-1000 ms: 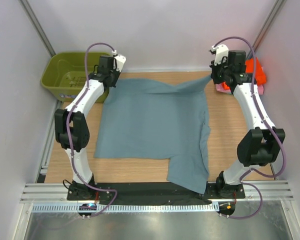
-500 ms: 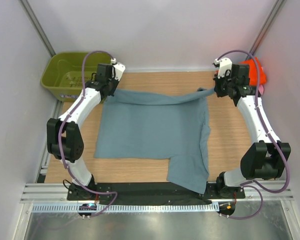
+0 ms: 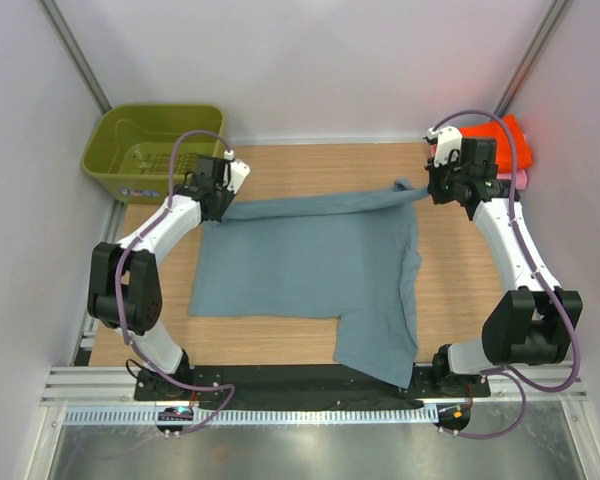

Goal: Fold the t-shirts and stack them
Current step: Flatten the tshirt out

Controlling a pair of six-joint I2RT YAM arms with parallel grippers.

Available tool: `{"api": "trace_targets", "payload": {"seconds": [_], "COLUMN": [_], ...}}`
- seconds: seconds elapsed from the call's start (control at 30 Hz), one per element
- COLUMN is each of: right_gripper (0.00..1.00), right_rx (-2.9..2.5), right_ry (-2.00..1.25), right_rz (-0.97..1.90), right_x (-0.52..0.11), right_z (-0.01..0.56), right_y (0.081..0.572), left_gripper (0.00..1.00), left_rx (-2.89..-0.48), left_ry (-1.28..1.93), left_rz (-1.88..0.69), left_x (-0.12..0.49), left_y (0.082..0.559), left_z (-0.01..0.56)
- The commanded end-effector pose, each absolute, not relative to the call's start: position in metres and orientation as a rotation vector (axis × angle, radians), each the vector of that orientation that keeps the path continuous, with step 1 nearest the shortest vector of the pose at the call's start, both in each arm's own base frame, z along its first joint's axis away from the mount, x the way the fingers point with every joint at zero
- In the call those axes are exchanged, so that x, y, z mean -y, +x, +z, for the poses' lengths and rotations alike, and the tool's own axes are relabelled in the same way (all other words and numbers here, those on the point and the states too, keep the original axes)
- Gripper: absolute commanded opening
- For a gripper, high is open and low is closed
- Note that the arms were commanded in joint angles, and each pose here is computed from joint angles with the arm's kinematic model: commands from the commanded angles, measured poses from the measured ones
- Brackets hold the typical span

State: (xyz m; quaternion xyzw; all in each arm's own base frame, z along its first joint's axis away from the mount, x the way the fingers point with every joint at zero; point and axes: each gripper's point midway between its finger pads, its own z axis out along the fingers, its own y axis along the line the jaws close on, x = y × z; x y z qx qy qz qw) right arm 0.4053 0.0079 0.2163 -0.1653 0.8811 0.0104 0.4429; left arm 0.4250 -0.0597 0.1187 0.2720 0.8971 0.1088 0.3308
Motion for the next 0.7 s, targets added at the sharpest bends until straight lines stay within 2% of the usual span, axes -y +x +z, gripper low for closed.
{"api": "trace_targets", "payload": {"seconds": [0.0, 0.67], "right_gripper": [0.01, 0.01], "right_rx": [-2.149, -2.224], "right_ry": [-0.405, -0.430], "right_rz": [0.025, 0.132], "right_x": [-0.007, -0.020], "right_z": [0.228, 0.200], "right_y": [0.400, 0.384], "left_gripper": [0.00, 0.00], "left_rx": [-2.245, -2.315], "left_ry": [0.683, 0.912], "left_rz": [0.341, 0.413], "left_x": [0.049, 0.021], "left_y": [0.433, 0.410], "left_z": [0.150, 0.142]}}
